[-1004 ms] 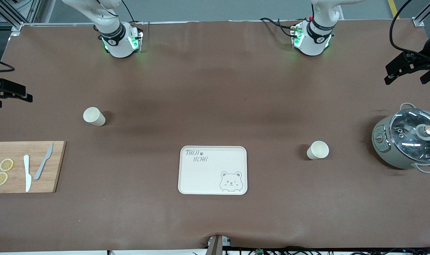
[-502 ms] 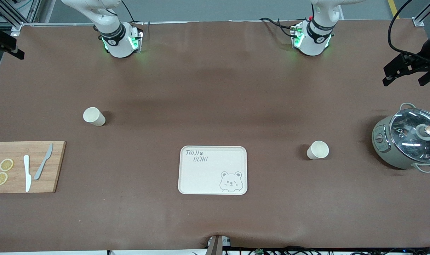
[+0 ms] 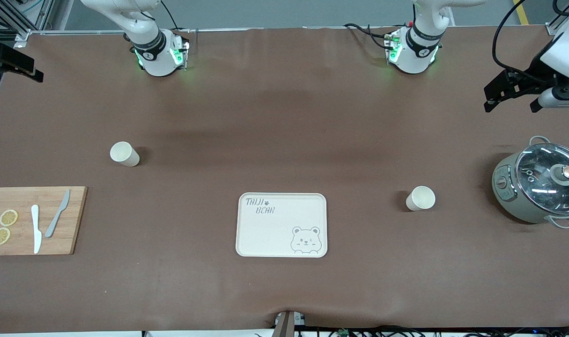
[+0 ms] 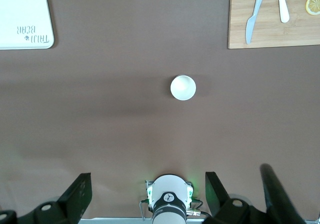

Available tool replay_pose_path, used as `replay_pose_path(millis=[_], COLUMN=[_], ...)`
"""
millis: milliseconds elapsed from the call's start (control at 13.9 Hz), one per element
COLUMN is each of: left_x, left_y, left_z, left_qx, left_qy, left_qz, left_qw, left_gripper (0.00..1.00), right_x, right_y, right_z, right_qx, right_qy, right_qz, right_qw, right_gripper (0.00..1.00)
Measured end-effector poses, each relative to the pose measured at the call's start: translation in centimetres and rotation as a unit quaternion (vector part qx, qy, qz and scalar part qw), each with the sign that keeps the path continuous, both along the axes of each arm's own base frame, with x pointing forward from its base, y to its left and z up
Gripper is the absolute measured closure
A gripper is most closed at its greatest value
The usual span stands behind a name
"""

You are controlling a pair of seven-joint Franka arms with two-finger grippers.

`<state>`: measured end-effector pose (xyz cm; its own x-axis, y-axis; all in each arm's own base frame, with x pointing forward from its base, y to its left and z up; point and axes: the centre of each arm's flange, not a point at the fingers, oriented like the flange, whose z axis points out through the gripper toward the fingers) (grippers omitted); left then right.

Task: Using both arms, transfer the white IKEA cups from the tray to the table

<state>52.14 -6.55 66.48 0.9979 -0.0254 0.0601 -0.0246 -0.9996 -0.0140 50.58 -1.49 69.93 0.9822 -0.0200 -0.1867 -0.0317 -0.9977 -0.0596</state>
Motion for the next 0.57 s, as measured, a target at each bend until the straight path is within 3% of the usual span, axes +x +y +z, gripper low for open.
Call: replay_pose_path(millis=[287, 574], left_x=[-0.1, 0.5], left_y=[1.6, 1.3], left_z=[0.7, -0.3], left_qx=[-0.003, -0.004], left_qy=[-0.016, -0.025], left_qz=[0.012, 0.010], left_qw=[1.000, 1.000], left_gripper=[0.00, 0.00], right_x=[-1.4, -1.1], right_y=[-0.2, -0.5], right_z=[-0.4, -0.9], right_qx=[-0.002, -0.002], right_qy=[-0.013, -0.021], right_qz=[-0.004, -0.008], right_qw=[1.000, 1.000], right_gripper=[0.00, 0.00])
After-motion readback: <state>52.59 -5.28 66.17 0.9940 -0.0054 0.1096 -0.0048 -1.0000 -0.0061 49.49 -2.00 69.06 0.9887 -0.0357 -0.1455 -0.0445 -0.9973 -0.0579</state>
